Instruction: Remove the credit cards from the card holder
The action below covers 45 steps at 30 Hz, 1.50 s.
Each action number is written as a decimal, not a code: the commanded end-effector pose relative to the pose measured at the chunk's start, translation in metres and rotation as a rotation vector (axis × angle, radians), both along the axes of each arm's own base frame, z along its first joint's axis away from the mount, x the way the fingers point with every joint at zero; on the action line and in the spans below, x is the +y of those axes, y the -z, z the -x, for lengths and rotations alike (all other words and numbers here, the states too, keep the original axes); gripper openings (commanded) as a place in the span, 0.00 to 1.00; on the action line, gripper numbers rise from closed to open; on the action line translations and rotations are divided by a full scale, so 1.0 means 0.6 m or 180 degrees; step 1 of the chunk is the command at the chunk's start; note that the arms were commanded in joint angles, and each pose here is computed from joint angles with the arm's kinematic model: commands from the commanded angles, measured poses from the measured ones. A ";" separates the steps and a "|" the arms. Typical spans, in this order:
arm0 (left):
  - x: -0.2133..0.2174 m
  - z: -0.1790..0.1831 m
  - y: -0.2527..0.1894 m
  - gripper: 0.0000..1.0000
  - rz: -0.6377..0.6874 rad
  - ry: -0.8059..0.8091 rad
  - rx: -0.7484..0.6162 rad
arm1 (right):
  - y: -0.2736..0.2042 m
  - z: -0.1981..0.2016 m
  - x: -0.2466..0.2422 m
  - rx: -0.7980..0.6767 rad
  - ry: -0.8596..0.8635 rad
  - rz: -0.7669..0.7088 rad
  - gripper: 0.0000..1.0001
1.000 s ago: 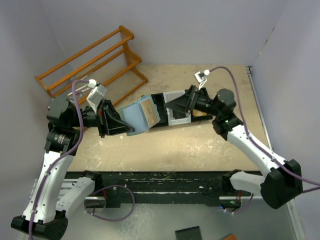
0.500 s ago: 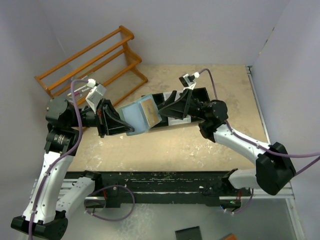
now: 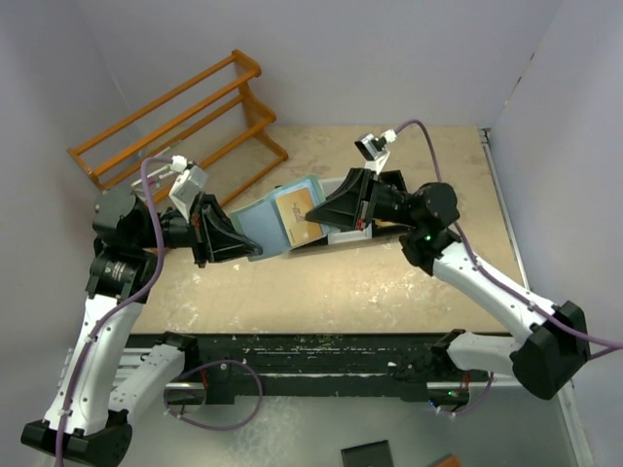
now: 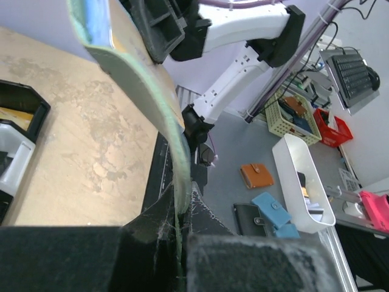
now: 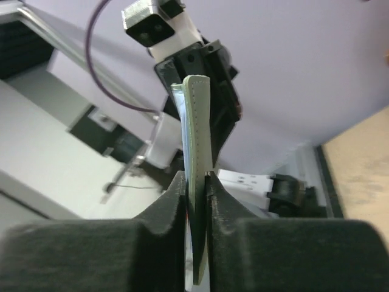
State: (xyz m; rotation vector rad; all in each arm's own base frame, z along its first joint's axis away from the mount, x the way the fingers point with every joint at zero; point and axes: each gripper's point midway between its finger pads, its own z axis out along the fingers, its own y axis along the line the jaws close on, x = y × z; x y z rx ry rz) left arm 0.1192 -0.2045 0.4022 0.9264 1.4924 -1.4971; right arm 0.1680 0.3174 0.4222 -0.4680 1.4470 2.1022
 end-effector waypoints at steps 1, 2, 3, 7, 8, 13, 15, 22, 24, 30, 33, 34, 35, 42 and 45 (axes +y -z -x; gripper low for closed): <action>0.003 -0.006 0.006 0.00 -0.0081 -0.0098 -0.0256 | -0.027 0.003 -0.008 -0.0480 0.0353 0.0440 0.06; 0.004 -0.010 0.013 0.03 -0.0125 -0.0147 -0.0269 | -0.029 0.004 -0.011 -0.0526 0.0391 0.0490 0.00; 0.005 -0.017 0.023 0.16 -0.0180 -0.0206 -0.0276 | -0.038 0.007 -0.014 -0.0585 0.0413 0.0488 0.00; 0.010 -0.036 0.053 0.67 -0.0405 -0.0361 -0.0194 | -0.032 -0.017 -0.022 -0.0769 0.0748 0.0924 0.00; 0.010 -0.037 0.053 0.72 -0.0421 -0.0372 -0.0214 | -0.024 -0.025 -0.024 -0.0812 0.0822 0.1076 0.00; 0.015 -0.025 0.029 0.89 -0.0428 -0.0377 -0.0511 | 0.056 -0.033 -0.032 -0.0957 0.0679 0.1809 0.00; 0.019 -0.025 0.024 0.93 -0.0483 -0.0402 -0.0687 | 0.089 -0.039 -0.038 -0.0939 0.0663 0.2068 0.00; 0.022 -0.042 0.031 0.94 -0.0598 -0.0460 -0.0912 | 0.145 -0.020 -0.020 -0.0996 0.0335 0.2421 0.00; 0.023 -0.049 0.046 0.93 -0.0670 -0.0439 -0.0969 | 0.143 -0.005 -0.007 -0.1087 0.0223 0.2409 0.00; 0.021 -0.067 0.104 0.89 -0.0828 -0.0328 -0.0716 | 0.146 0.038 0.040 -0.1309 -0.0164 0.2474 0.00; 0.022 -0.071 0.116 0.89 -0.0883 -0.0337 -0.0699 | 0.142 0.051 0.059 -0.1386 -0.0280 0.2484 0.00; 0.022 -0.066 0.117 0.89 -0.0878 -0.0306 -0.0700 | 0.141 0.054 0.063 -0.1404 -0.0304 0.2486 0.00; 0.022 -0.058 0.117 0.89 -0.0856 -0.0253 -0.0673 | 0.142 0.056 0.068 -0.1409 -0.0322 0.2499 0.00; 0.016 -0.005 0.126 0.73 -0.0627 0.0052 -0.0373 | 0.128 0.068 0.098 -0.1506 -0.0471 0.2509 0.00; 0.016 -0.006 0.129 0.49 -0.0632 0.0094 -0.0320 | 0.121 0.074 0.111 -0.1557 -0.0526 0.2494 0.00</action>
